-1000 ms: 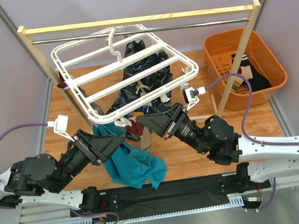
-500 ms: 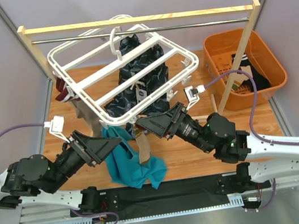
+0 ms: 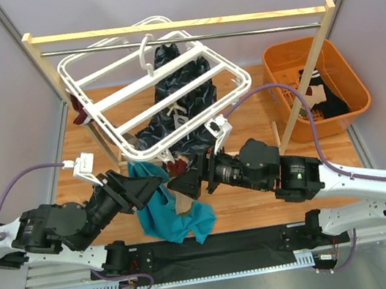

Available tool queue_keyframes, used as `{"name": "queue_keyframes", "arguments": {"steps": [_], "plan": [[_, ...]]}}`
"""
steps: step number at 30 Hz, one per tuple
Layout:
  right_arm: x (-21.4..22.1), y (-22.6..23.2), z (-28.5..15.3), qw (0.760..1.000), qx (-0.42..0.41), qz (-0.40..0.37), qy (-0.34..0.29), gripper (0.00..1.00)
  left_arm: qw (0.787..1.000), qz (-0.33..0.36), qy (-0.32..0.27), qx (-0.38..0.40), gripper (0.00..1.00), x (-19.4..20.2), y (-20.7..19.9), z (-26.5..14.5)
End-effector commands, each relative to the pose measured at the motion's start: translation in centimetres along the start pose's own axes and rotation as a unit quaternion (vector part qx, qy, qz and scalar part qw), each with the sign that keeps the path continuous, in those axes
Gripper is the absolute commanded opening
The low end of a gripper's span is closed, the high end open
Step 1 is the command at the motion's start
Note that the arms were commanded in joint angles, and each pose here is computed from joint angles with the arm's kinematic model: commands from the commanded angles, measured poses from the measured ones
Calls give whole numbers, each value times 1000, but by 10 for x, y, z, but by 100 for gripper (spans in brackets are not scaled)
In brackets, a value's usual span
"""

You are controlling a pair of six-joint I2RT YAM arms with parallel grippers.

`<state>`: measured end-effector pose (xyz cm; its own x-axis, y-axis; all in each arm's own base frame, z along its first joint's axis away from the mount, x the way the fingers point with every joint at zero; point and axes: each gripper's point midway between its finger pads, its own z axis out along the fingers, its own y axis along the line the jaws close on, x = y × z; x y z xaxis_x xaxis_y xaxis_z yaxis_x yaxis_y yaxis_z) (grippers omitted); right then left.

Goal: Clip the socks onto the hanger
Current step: Clamp the sock onto the hanger, then pick up the clamp from the hanger.

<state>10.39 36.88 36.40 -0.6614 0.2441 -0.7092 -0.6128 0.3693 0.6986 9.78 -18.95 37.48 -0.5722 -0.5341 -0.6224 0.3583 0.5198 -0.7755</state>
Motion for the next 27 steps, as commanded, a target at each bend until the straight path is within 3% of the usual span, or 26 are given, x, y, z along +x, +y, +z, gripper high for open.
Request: {"name": "queue_keyframes", "arguments": {"steps": [1, 4, 9, 12, 17, 21, 27], "plan": [[4, 15, -5, 996, -11, -67, 59, 74, 999, 14, -31, -39, 68, -14, 8, 2], [5, 6, -24, 992, 18, -88, 86, 78, 997, 3, -55, -60, 72, -20, 22, 2], [-23, -43, -74, 981, 138, -128, 46, 88, 991, 17, -97, -86, 73, -33, 37, 1], [-40, -45, -98, 979, 139, -148, 17, 81, 989, 22, -112, -93, 71, -39, 41, 0], [-85, -39, -125, 968, 147, -197, -52, 57, 987, 23, -123, -98, 71, -45, 45, -2], [-113, -21, -121, 955, 117, -246, -115, 54, 988, 24, -119, -96, 71, -45, 43, -2], [-113, -3, -94, 948, 73, -279, -132, 60, 990, 27, -108, -89, 71, -43, 37, -2]]}}
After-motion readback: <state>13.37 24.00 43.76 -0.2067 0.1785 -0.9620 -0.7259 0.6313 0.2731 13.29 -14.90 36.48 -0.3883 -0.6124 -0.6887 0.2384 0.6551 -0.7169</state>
